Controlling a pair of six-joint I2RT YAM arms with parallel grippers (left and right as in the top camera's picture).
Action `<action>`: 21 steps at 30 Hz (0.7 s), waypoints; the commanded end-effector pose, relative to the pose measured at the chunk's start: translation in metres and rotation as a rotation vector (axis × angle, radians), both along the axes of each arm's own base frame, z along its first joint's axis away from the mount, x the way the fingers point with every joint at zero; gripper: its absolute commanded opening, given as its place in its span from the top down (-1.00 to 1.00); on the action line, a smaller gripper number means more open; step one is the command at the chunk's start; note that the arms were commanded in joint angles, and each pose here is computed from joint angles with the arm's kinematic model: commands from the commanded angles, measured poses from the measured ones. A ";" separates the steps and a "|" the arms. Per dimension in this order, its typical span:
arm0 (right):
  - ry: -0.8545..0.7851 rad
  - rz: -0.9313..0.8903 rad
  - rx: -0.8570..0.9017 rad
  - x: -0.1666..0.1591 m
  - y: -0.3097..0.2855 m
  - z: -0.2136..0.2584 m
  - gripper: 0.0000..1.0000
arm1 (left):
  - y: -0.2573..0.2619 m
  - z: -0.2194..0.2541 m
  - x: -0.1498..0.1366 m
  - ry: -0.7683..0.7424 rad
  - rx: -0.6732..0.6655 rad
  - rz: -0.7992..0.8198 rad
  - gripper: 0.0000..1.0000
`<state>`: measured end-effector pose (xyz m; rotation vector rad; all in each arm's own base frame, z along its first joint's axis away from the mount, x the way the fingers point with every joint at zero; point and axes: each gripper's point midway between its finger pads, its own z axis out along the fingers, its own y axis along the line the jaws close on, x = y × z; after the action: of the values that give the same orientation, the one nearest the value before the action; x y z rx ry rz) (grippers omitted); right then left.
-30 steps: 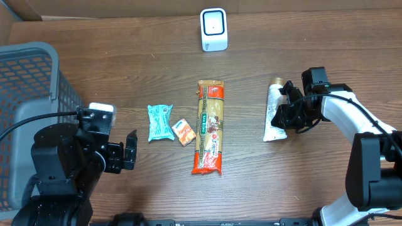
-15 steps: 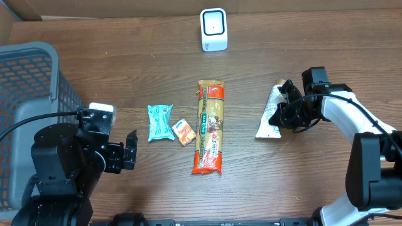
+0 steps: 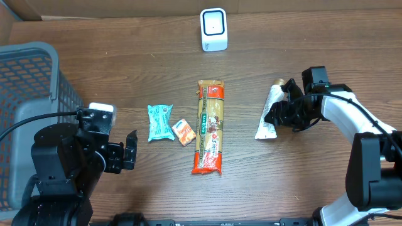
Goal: Scan the item barcode
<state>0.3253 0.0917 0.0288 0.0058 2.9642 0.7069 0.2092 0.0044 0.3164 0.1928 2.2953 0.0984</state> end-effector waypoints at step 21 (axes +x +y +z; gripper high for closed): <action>0.076 -0.079 0.075 -0.029 0.009 -0.031 -0.15 | 0.002 0.001 0.000 -0.005 0.023 -0.004 -1.00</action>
<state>0.3091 0.1037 0.0111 0.1018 2.9358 0.8420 0.2092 0.0044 0.3164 0.1932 2.2953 0.0986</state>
